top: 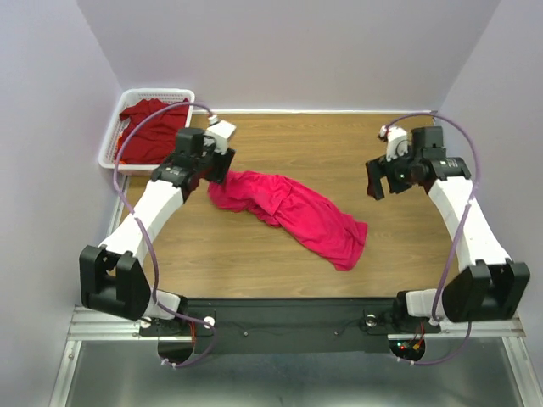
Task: Fold and stack the t-shirts
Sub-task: Move the tshirt to the center of the board, then flatten the tshirt out
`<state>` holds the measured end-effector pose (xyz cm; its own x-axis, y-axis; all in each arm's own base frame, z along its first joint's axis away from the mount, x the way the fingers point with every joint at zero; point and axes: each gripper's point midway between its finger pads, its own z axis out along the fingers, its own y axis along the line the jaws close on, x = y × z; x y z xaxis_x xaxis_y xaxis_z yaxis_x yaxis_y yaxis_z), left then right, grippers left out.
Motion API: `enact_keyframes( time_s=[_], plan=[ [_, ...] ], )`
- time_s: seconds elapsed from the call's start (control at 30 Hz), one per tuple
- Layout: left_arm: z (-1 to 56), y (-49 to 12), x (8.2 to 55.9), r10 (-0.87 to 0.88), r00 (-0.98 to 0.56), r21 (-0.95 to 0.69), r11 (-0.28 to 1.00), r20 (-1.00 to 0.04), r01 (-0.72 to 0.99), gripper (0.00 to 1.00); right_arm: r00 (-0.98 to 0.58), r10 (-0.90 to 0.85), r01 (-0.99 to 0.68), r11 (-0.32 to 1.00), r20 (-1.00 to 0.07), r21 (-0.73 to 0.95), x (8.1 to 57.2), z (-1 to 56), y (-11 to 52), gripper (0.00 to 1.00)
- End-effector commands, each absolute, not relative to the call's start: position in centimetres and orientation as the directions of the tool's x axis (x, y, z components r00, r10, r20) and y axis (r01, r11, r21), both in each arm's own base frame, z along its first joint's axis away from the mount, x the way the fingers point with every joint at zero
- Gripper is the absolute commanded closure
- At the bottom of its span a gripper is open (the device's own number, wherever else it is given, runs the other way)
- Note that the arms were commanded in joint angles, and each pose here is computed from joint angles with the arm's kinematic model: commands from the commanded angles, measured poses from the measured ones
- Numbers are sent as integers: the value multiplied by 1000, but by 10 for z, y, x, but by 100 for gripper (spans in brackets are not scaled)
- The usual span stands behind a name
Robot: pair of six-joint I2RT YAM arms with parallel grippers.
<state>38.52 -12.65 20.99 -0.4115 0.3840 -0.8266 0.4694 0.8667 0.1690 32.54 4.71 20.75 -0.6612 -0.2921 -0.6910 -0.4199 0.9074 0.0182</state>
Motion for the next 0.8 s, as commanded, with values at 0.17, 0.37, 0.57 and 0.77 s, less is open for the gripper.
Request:
enact_keyframes(
  time_s=[0.17,0.37,0.57,0.77],
  plan=[
    [183,-107,352,369,-494,-11,792,-787,610,12,-833,-412,-492,857,-370,152,286,113,44,16],
    [165,-158,328,450,-467,-74,655,-762,752,15,-884,-361,-436,866,-298,244,289,91,54,34],
    [138,-199,311,535,-438,-61,582,-722,811,21,-913,-321,-393,860,-252,327,278,86,65,40],
    [131,-211,310,536,-457,-100,565,-710,819,25,-890,-385,-450,826,-243,340,254,84,78,50]
  ],
)
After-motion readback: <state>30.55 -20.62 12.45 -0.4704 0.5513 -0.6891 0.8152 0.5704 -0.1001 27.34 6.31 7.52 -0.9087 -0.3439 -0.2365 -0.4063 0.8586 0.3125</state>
